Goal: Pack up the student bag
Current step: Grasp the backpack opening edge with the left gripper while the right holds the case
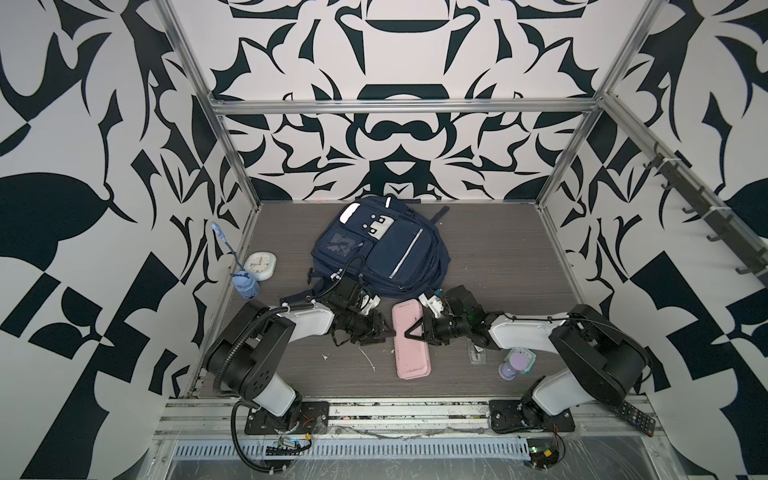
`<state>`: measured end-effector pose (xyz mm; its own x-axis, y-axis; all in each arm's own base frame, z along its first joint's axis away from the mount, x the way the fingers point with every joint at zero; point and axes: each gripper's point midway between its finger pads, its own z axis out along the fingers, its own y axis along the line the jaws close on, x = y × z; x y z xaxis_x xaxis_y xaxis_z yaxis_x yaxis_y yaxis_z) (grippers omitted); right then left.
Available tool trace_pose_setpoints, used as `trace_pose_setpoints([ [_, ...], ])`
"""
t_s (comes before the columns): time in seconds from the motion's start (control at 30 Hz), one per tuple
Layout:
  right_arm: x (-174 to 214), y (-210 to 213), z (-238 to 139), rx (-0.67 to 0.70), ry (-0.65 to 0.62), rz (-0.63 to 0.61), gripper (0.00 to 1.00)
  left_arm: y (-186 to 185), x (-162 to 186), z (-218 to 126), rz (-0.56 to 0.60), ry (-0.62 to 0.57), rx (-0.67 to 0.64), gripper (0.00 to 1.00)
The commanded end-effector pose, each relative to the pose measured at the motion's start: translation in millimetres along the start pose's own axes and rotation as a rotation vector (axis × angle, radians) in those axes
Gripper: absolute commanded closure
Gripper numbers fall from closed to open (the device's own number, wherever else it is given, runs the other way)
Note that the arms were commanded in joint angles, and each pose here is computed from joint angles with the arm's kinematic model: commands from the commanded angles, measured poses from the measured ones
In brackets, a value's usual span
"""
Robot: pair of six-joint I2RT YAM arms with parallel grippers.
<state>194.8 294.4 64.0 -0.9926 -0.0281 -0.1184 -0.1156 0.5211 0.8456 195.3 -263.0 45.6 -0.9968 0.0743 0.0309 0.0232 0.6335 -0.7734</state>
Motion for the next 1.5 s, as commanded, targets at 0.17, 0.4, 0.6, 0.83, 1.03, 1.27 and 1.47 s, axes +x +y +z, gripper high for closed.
trace_pose_setpoints([
  [0.17, -31, 19, -37, -0.019, -0.094, -0.051, 0.73, -30, -41, -36, 0.190, -0.133, -0.143, 0.47],
  [0.4, -70, 31, -87, -0.056, -0.249, -0.039, 0.76, -59, -96, -62, 0.318, -0.259, -0.273, 0.45],
  [0.6, -112, 29, -131, -0.095, -0.418, 0.020, 0.77, -70, -135, -57, 0.364, -0.260, -0.348, 0.42],
  [0.83, -148, 26, -164, -0.118, -0.534, 0.070, 0.77, -83, -162, -38, 0.492, -0.254, -0.536, 0.41],
  [1.03, -158, 22, -178, -0.131, -0.559, 0.095, 0.77, -85, -173, -15, 0.630, -0.224, -0.775, 0.41],
  [1.27, -151, 14, -183, -0.134, -0.566, 0.106, 0.77, -70, -178, 6, 0.723, -0.163, -0.982, 0.40],
  [1.47, -145, 15, -183, -0.144, -0.554, 0.096, 0.77, -55, -187, 7, 0.735, -0.150, -1.091, 0.43],
])
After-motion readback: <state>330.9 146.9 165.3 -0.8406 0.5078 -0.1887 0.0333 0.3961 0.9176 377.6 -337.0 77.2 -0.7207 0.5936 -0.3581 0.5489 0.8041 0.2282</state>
